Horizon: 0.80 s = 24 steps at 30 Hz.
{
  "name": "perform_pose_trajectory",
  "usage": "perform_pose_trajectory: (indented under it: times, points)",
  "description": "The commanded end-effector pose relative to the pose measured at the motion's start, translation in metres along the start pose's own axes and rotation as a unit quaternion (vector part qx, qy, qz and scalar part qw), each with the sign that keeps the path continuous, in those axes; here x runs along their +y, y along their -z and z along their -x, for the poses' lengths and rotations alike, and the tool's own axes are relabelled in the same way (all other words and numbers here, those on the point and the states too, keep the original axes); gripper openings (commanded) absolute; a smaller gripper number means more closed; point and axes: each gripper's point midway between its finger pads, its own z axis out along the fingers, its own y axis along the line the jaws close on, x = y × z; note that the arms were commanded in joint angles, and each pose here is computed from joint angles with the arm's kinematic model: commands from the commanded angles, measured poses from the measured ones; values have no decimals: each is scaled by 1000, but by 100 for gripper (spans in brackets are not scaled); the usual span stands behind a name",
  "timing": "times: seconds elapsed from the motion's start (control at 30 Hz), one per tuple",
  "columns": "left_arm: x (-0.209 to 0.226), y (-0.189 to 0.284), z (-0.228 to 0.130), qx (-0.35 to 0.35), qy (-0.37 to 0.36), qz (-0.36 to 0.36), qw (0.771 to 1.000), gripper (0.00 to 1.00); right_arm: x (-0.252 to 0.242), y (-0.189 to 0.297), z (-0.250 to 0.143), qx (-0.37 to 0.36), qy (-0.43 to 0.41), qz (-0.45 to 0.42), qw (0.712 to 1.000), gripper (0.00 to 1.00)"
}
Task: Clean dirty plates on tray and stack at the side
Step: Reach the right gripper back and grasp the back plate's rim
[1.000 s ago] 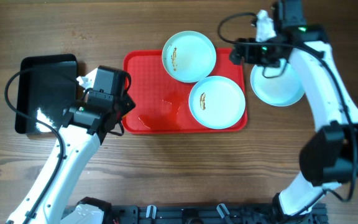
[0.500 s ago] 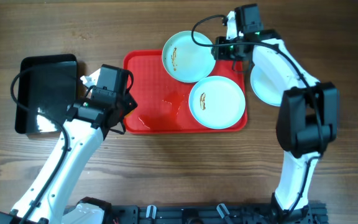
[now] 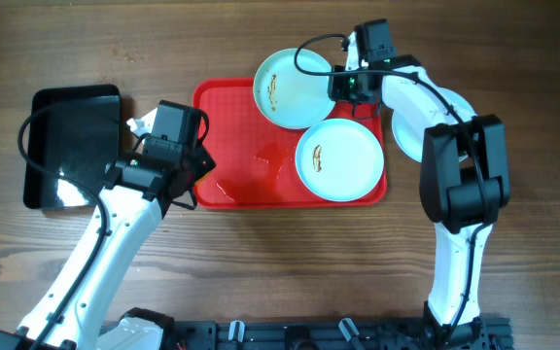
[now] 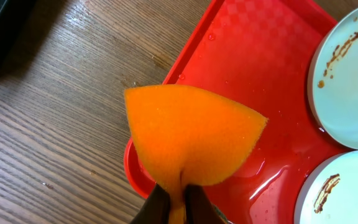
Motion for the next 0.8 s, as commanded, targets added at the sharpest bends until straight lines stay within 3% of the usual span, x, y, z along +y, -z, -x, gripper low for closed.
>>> perform_pose_trajectory:
  times: [0.0,0.43,0.77]
  points:
    - [-3,1,3,-1,-3,-5,1000,4,21,-6,-7,11,-8,23,1000,5]
    - [-3,1,3,-1,-3,-5,1000,4,84,-18,-59,72,45,43,995,4]
    - [-3,1,3,-1,-4,-5,1000,4,76,-11,-109,163,43,9,986,4]
